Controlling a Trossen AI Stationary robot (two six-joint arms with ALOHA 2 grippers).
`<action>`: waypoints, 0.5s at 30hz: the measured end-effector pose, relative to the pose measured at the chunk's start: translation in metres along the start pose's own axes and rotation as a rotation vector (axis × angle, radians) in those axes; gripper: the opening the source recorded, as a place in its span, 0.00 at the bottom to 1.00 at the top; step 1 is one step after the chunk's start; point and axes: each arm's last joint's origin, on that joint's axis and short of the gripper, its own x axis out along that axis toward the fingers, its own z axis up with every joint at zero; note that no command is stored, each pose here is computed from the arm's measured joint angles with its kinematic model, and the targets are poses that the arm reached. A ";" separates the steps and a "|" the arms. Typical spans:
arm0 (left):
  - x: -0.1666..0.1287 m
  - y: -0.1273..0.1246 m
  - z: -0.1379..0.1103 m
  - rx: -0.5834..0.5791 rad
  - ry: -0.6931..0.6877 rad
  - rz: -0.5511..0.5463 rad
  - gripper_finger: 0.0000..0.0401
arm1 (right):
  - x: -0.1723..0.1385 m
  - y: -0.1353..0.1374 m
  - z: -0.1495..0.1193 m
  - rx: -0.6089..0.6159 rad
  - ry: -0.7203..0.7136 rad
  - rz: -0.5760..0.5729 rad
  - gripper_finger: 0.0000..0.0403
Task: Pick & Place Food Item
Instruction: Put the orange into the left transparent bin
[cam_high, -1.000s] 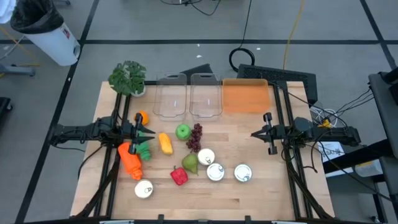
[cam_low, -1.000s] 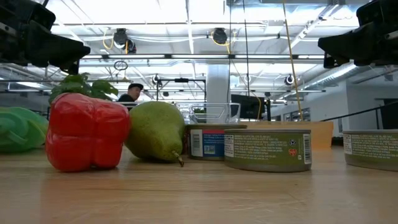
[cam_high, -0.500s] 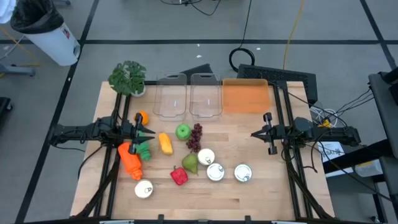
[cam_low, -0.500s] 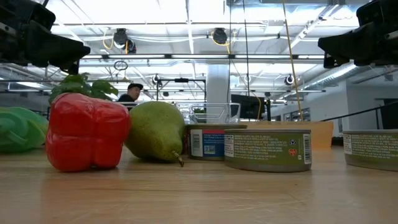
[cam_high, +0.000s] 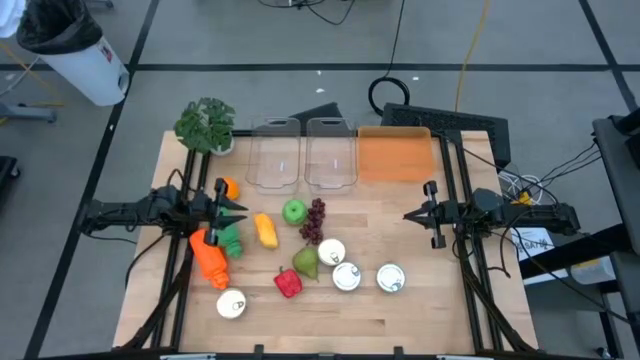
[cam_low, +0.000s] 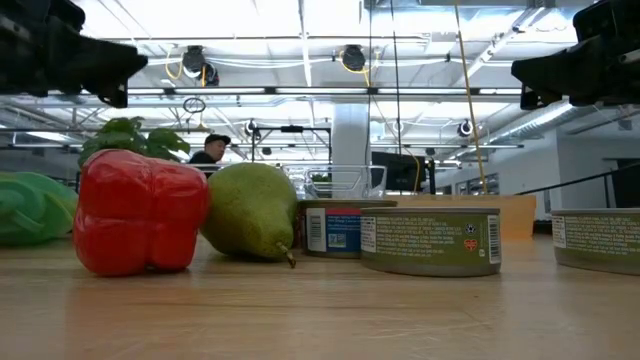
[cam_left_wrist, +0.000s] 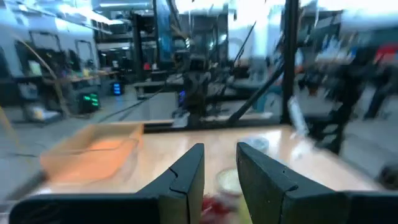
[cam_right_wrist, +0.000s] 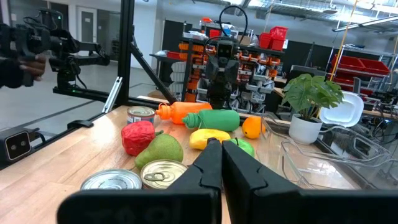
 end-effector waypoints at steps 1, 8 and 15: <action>0.000 0.000 0.001 -0.042 -0.006 -0.005 0.27 | 0.000 0.000 0.000 0.000 0.000 0.000 0.00; 0.000 0.005 0.000 -0.034 -0.002 0.183 0.27 | 0.000 0.000 0.000 0.000 0.000 0.000 0.00; -0.001 0.008 0.000 0.049 0.006 0.290 0.27 | 0.000 0.000 0.000 0.000 0.000 0.000 0.00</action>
